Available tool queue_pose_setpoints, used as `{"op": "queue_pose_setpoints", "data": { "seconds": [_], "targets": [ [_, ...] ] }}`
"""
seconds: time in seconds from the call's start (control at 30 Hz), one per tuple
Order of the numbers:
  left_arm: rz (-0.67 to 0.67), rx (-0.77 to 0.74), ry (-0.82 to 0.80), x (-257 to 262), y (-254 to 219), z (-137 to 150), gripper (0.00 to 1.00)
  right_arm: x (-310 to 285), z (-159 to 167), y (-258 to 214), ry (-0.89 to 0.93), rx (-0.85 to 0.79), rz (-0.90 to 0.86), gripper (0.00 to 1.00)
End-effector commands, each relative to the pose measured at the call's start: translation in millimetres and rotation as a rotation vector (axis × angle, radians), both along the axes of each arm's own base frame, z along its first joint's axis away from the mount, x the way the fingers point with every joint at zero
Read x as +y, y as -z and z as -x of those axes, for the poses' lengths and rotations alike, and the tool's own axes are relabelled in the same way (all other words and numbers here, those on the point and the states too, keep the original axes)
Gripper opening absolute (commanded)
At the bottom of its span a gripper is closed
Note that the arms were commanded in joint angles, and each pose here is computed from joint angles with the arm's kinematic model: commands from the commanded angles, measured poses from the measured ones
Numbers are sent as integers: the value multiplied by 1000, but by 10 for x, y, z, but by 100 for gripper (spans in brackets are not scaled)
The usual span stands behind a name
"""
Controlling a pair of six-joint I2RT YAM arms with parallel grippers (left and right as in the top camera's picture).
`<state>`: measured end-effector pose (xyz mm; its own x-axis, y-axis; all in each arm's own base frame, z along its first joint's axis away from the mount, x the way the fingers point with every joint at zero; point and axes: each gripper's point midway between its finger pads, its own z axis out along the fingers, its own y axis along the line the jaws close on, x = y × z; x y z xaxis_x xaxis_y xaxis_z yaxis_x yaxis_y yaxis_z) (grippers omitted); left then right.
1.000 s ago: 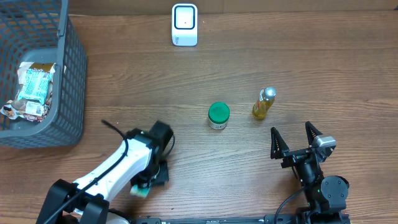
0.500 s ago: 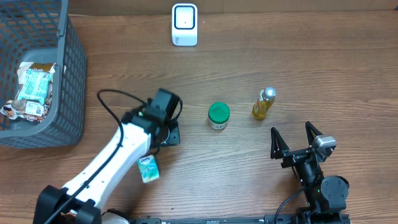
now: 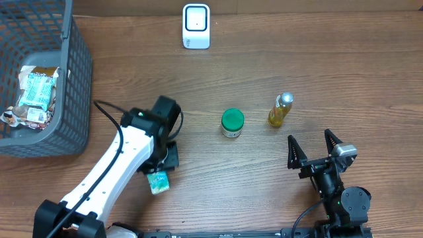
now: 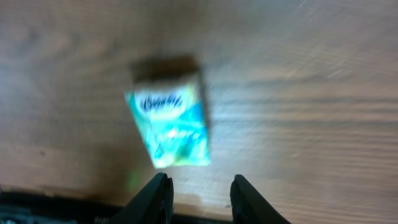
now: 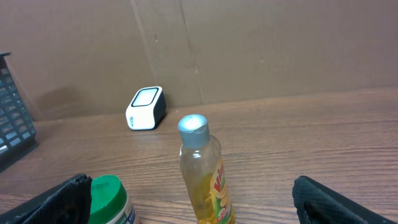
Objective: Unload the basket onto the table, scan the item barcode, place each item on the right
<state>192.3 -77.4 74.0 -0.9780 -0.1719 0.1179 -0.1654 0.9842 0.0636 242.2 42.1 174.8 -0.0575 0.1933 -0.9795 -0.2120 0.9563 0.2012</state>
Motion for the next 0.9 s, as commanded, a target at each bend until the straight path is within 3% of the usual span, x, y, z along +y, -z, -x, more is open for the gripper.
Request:
{"op": "queue_pose_setpoints", "data": {
  "seconds": [0.0, 0.23, 0.63, 0.87],
  "targets": [
    [-12, 80, -28, 85, 172, 247, 31, -4, -2, 19, 4, -4, -1, 100],
    [-75, 63, -97, 221, 443, 333, 33, -4, -2, 19, 4, -4, -1, 100],
    [1, -115, -129, 85, 560, -97, 29, -4, -2, 19, 4, -4, -1, 100],
    [37, -43, -133, 10, 615, 17, 32, -4, -2, 19, 4, -4, 0, 100]
  ]
}}
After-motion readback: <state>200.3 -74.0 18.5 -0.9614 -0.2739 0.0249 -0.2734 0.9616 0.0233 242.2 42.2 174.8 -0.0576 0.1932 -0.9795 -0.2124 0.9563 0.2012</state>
